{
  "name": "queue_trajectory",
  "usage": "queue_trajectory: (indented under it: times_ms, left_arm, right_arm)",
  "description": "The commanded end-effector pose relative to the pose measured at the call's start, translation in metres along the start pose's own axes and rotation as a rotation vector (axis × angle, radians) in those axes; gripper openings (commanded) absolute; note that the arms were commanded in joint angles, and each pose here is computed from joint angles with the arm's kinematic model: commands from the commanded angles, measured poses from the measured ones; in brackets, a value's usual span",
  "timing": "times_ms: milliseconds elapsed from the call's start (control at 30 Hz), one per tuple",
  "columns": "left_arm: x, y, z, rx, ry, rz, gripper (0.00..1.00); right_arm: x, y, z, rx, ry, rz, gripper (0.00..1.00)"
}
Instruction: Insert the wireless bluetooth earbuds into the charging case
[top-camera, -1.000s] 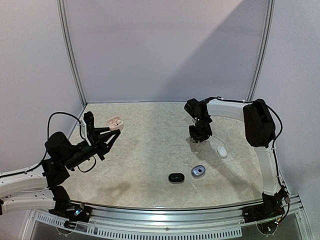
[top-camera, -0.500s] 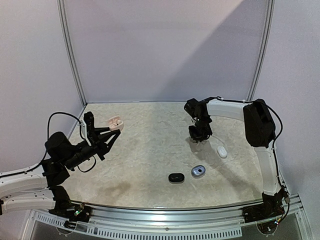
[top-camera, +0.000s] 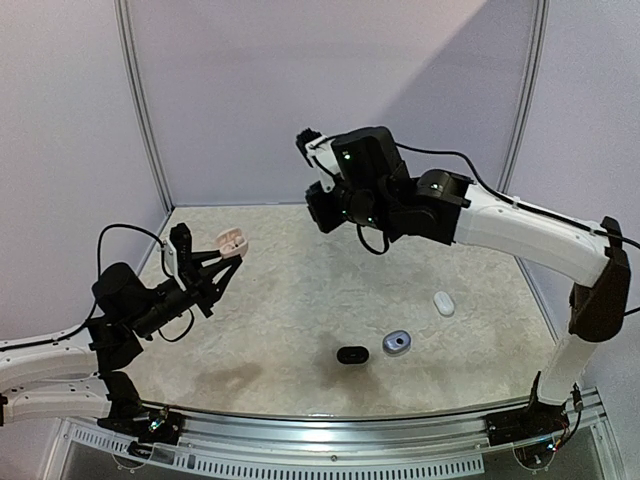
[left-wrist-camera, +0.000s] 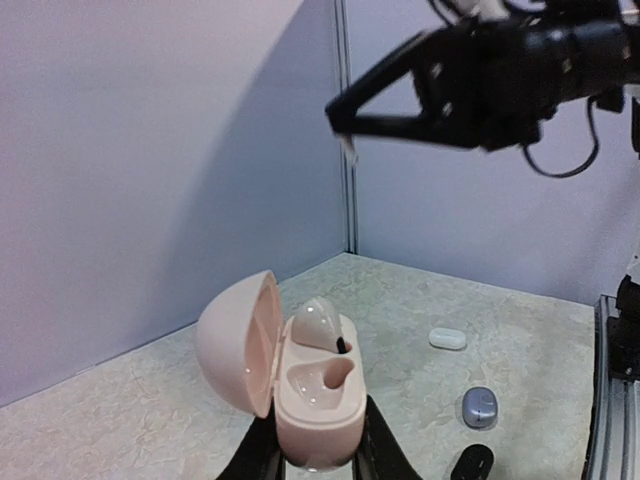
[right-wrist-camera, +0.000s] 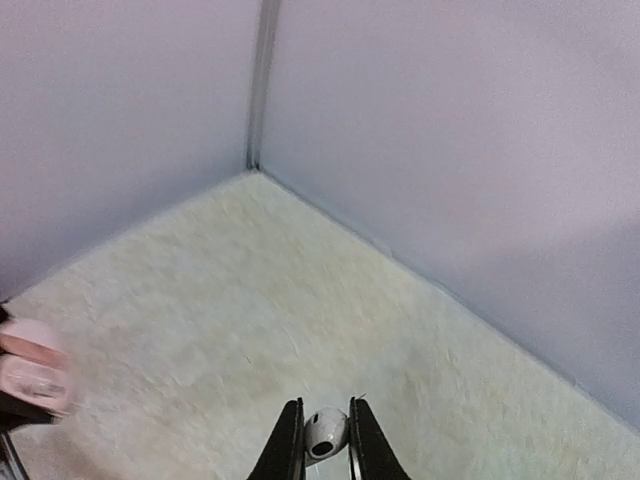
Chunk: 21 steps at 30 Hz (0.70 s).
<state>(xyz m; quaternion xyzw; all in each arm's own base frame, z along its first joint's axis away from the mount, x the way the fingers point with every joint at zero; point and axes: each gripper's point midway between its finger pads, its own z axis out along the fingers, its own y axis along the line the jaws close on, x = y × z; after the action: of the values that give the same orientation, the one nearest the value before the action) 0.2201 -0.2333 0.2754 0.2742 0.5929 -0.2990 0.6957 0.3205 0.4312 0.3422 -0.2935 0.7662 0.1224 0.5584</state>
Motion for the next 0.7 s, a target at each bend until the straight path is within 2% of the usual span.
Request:
queue_trajectory:
  times_ms: [0,100,233,667]
  left_arm:
    - [-0.018,0.001,0.005,-0.01,-0.042,0.049,0.0]
    - [-0.017,0.001,0.008,-0.017,-0.03,0.04,0.0]
    - [-0.019,0.001,0.011,-0.025,-0.026,0.049,0.0]
    - [-0.018,0.002,0.012,-0.032,-0.013,0.027,0.0]
  right_arm:
    - [-0.053,0.048,-0.022,-0.034,-0.26,-0.191,0.05]
    - [-0.068,0.091,-0.036,-0.11,-0.355,-0.266,0.04]
    - [-0.061,0.133,-0.038,-0.197,-0.397,-0.362,0.03]
    - [-0.038,0.168,-0.027,-0.288,-0.379,-0.452,0.01]
